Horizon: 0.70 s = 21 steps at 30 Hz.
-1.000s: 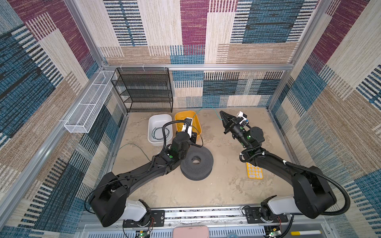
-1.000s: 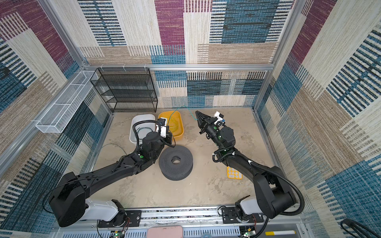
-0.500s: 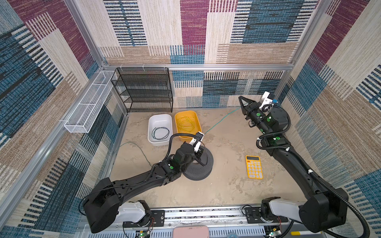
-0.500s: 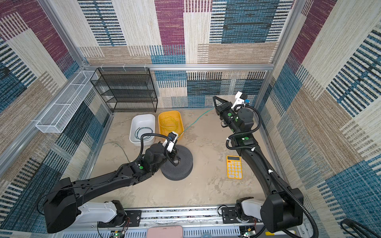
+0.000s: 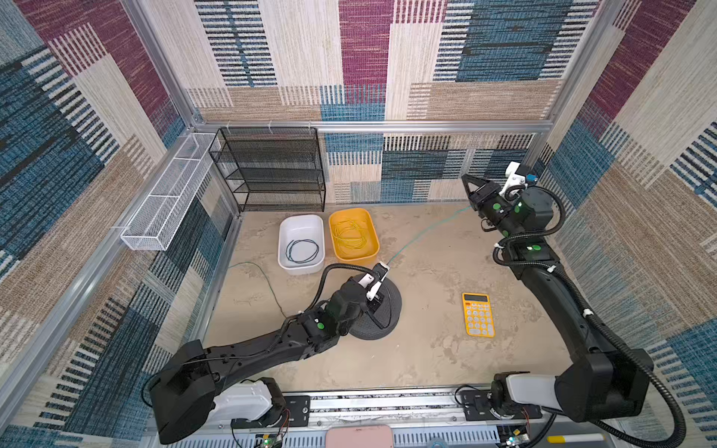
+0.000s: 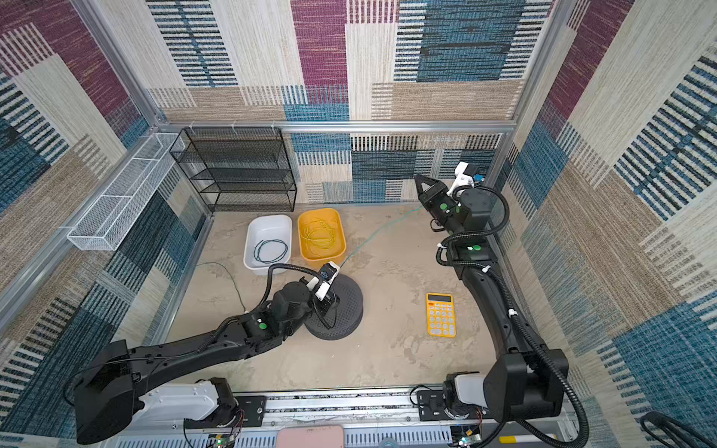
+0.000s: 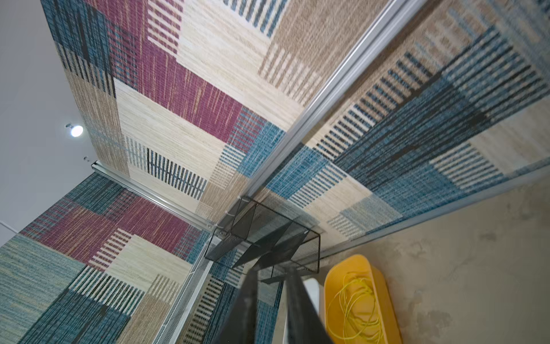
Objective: Wrap the cables
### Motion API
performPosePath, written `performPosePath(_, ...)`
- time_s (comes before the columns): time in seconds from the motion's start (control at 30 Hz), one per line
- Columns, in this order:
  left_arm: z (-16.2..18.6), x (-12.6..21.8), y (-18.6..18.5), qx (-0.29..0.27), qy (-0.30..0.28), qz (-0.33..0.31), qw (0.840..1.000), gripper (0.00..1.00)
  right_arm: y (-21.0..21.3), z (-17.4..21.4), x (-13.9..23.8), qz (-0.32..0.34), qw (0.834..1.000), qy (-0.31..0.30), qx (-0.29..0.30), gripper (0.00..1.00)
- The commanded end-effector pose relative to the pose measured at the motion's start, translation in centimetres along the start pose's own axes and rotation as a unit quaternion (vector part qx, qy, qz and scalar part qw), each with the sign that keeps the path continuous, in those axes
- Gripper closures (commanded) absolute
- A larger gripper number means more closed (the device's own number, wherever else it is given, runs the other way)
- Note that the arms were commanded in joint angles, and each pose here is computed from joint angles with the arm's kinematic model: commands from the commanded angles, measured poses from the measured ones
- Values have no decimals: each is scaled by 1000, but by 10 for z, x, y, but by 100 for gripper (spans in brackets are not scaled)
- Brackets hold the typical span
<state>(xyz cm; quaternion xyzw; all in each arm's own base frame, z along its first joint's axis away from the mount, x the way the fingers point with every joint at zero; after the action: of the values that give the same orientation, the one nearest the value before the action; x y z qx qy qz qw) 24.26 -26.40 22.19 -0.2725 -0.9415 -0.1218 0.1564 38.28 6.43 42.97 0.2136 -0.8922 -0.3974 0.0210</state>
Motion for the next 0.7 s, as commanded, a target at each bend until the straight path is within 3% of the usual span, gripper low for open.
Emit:
performPosePath(0.0, -10, -3, 2, 14, 35, -10, 999, 100, 26, -8, 9, -43, 997, -2, 56, 36)
performPosePath(0.13, -32, -14, -1, 45, 56, -8, 997, 100, 31, -6, 30, -20, 996, 1, 86, 16)
performPosePath(0.3, -54, -21, 7, 84, 60, -23, 994, 100, 30, -8, 64, 35, 992, -22, 120, 10)
performPosePath(0.4, -69, -25, 15, 114, 53, -24, 992, 100, 32, 13, 81, 0, 995, 3, 105, 10)
performPosePath(0.53, -98, -30, 23, 170, 34, 4, 985, 100, 17, 85, 86, -59, 992, 95, 54, 18)
performPosePath(0.67, -136, -33, 31, 221, 13, 42, 974, 100, 9, 144, 97, -98, 982, 142, 73, 27)
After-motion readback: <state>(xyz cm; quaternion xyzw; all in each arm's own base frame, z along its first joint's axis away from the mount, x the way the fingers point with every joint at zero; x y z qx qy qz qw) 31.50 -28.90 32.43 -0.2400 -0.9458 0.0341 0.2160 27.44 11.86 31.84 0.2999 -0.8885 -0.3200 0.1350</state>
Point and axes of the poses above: each gripper's point midway between its finger pads, its own x axis back along the fingers, its own y axis along the line the jaws close on, z = x × y, the point moved 5 cm from there along x, back along the fingers, and after that the axes turned 8 degrees about x, right-handed, at the moved point
